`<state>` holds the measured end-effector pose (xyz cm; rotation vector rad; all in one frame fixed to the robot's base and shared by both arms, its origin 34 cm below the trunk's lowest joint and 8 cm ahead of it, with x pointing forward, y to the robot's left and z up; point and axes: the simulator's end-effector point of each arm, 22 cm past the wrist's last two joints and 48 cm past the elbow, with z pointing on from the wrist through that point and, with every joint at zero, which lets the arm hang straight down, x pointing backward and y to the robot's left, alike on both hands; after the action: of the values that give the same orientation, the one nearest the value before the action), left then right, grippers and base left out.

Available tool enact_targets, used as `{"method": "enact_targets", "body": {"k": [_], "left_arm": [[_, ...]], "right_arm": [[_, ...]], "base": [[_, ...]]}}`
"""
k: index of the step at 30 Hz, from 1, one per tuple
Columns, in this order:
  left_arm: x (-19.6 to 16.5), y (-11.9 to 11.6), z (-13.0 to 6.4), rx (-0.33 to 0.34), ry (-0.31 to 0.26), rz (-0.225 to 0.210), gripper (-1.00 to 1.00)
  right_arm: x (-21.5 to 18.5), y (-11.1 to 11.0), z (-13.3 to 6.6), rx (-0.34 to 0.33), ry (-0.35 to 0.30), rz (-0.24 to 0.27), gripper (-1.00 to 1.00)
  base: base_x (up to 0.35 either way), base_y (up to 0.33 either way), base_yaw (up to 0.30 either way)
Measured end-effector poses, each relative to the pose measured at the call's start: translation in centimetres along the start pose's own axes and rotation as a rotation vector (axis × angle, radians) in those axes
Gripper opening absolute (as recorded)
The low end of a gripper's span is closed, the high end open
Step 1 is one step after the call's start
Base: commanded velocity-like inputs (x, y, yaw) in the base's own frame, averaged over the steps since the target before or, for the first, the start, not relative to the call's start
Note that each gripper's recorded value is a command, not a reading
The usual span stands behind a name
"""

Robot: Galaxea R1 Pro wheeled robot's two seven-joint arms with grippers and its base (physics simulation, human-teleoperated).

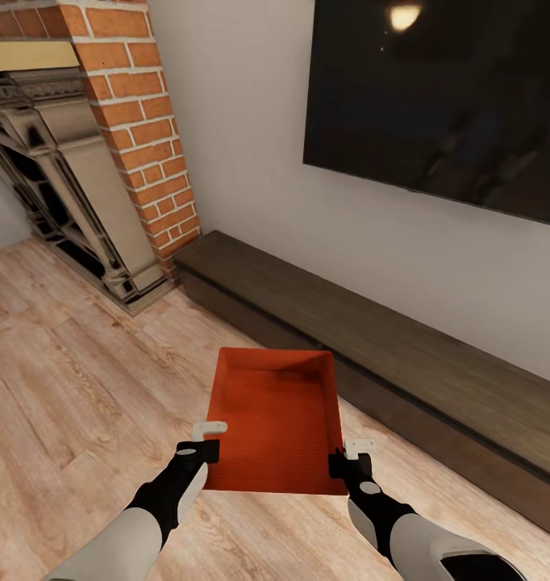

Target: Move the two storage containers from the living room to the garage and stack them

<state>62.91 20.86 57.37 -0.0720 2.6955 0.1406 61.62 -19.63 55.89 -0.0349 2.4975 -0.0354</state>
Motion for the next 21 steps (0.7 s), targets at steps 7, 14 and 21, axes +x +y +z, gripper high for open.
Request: {"method": "enact_targets", "body": {"k": [7,14,21], "left_arm": [[-0.3,0.1,-0.9,0.0,0.0,0.0,-1.0],[-0.3,0.1,-1.0,0.0,0.0,-0.001,-1.0],[-0.7,0.1,-1.3,0.0,-0.009,-0.002,-1.0]], "right_arm": [[-0.4,0.0,-0.8,0.0,0.0,0.0,-1.0],[-0.5,-0.1,-0.9,0.0,0.0,-0.001,-1.0],[-1.0,-0.1,-1.1,0.001,-0.009,-0.002,-1.0]], "base": [[0.0,0.0,0.0],[0.0,0.0,0.0],[0.0,0.0,0.0]]}}
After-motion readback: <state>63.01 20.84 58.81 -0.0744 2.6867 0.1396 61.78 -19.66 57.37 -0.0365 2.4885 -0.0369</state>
